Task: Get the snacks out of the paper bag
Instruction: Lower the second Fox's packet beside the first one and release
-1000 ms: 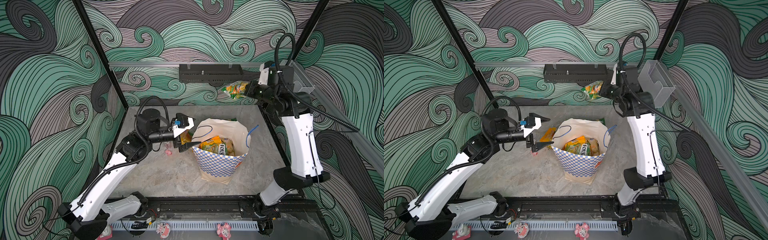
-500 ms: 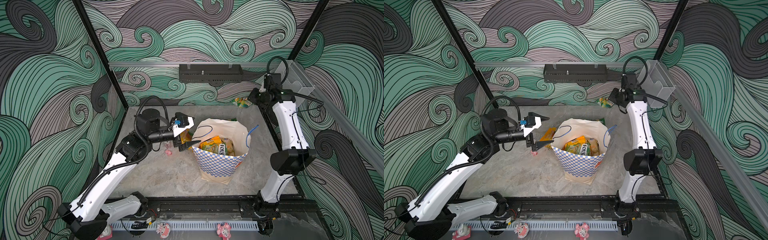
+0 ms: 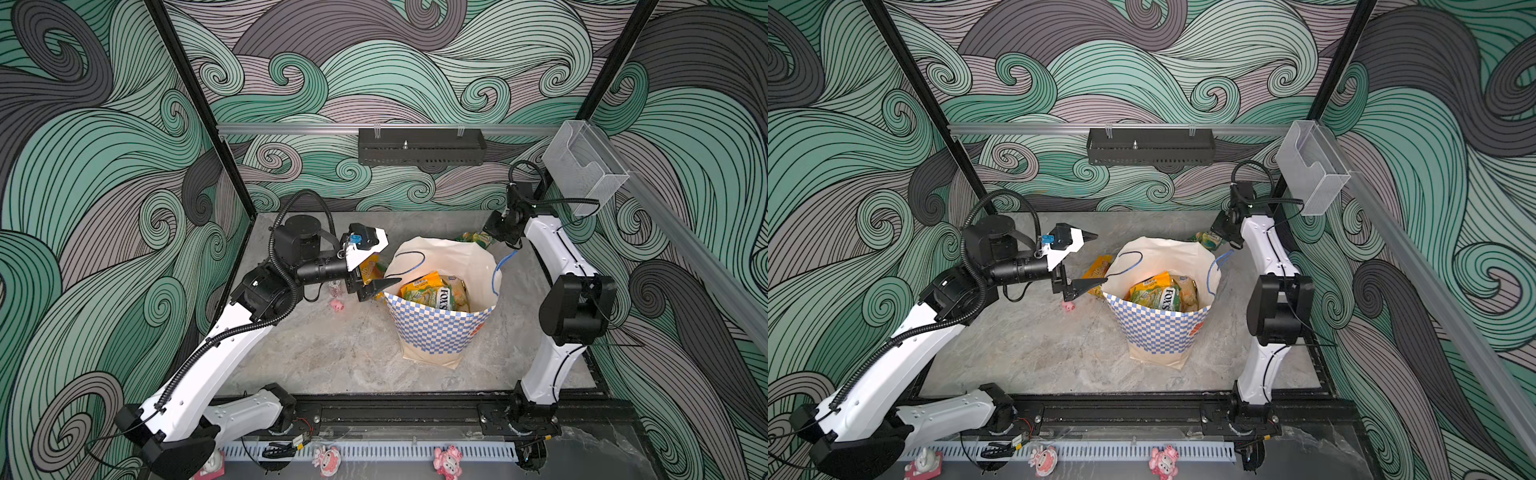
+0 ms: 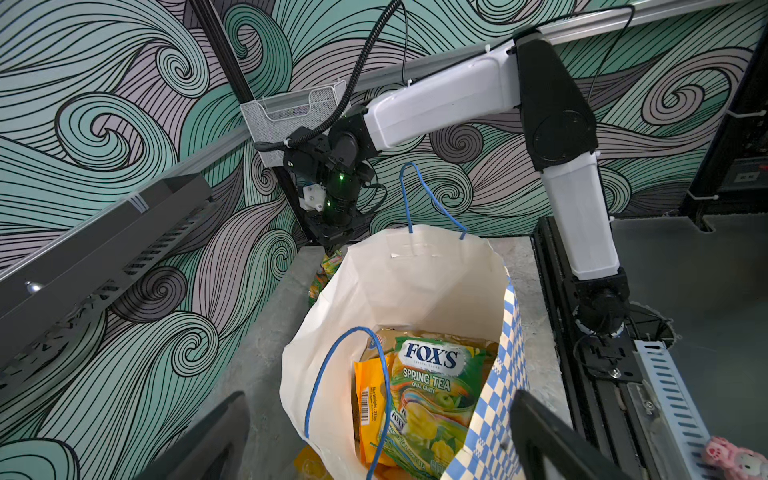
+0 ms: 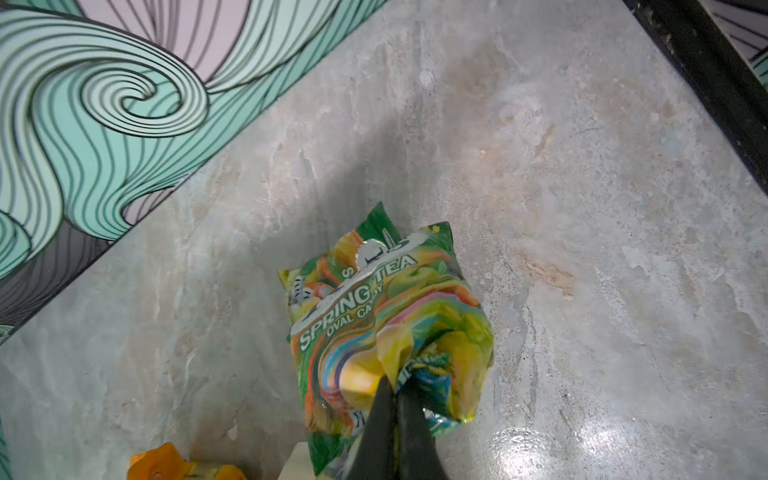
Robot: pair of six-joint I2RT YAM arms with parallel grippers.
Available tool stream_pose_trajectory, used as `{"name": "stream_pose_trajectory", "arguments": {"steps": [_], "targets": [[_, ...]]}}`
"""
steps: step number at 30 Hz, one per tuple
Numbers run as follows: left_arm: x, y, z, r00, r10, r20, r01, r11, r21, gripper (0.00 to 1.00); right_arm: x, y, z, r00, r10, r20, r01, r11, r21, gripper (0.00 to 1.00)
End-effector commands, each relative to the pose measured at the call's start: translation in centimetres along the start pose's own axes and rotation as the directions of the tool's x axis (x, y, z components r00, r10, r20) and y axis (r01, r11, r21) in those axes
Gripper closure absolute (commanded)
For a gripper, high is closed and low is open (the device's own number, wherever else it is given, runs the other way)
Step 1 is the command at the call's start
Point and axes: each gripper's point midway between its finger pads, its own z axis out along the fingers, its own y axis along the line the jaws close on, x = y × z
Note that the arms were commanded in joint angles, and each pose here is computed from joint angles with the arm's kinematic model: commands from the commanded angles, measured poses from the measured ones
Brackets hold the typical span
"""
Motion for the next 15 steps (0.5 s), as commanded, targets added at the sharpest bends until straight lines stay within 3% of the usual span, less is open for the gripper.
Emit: {"name": "stream_pose_trajectory", "arguments": {"steps": [1,6,10,15], "targets": [[-0.7,0.2,-0.1,0.999,-0.048,0.001,0.048,0.999,-0.005,0.01,-0.9,-0.7,0.2,0.998,0.023,0.056,-0.022,1.000,-0.009,1.00],[-0.7,0.9,0.4,0.993,-0.121,-0.008,0.121,0.992,-0.018,0.01,1.6,-3.2,2.4,1.000,0.025,-0.005,-0.025,0.999,0.038,1.00],[-0.2,3.0,1.3,0.954,-0.297,-0.052,0.291,0.952,-0.099,0.01,4.0,-4.3,4.0,0.997,0.018,-0.069,-0.015,0.999,0.051,1.00],[-0.2,4.4,2.2,0.903,-0.419,-0.093,0.404,0.904,-0.140,0.01,5.6,-5.1,4.4,0.993,0.027,-0.114,-0.021,0.998,0.056,0.68]]}}
